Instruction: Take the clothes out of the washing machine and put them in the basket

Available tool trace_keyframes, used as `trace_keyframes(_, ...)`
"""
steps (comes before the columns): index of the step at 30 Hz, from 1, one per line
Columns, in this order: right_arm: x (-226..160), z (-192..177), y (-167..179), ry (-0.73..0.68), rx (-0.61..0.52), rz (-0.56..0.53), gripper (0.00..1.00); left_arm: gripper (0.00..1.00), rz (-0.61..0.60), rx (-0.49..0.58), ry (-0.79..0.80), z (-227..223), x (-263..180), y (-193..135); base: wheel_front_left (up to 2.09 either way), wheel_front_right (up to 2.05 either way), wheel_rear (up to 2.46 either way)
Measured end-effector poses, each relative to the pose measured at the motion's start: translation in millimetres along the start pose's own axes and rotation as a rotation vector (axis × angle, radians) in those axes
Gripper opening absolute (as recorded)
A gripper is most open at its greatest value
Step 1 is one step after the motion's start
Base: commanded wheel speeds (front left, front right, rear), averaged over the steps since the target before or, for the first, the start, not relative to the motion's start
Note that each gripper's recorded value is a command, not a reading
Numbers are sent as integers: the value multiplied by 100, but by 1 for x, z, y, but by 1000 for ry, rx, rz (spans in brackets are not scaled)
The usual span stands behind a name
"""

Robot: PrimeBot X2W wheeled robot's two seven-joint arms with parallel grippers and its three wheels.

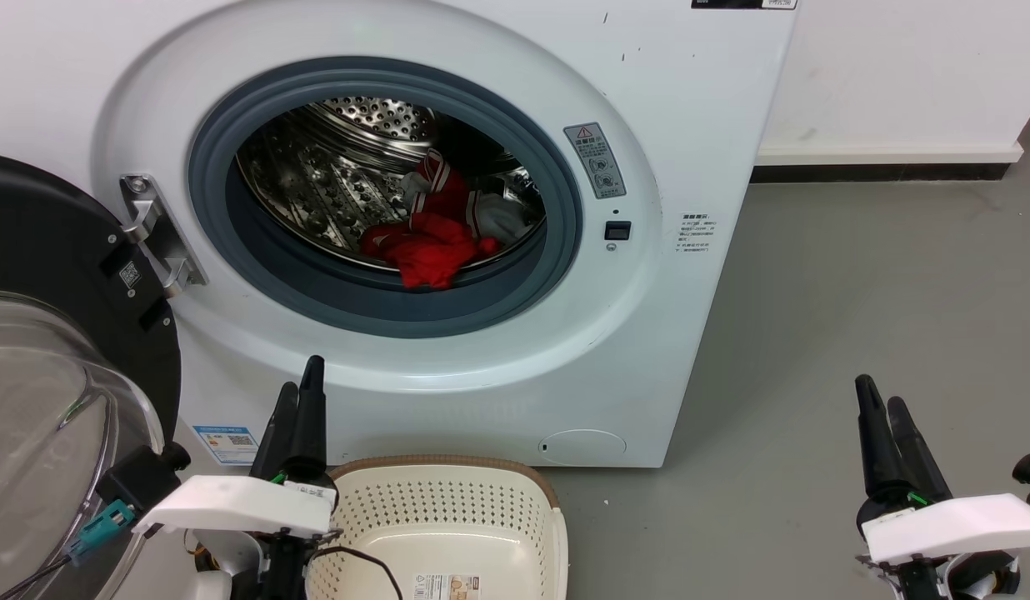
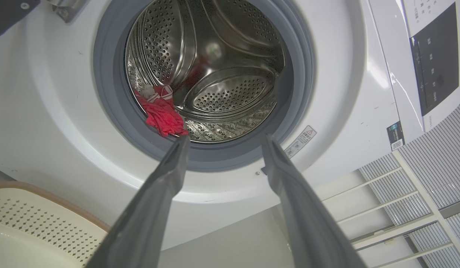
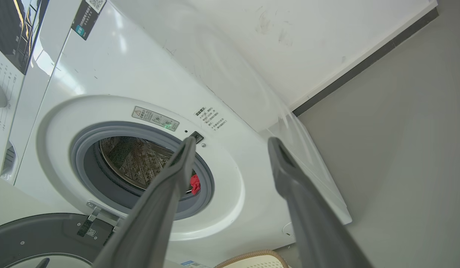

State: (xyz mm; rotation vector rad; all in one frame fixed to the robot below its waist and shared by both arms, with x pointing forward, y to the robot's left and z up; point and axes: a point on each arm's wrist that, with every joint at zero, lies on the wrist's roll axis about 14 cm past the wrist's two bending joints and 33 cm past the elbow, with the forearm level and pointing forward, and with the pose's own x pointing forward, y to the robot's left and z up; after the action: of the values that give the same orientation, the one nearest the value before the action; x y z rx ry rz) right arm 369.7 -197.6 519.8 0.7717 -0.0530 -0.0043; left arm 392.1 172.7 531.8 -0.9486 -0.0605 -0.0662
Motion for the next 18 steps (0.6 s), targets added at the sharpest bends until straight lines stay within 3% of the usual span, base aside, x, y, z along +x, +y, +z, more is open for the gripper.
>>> trace_keyframes(18,-7,-1,9,17,-305,37,100,100,-50,384,21,-5,3,-9,0,0,0)
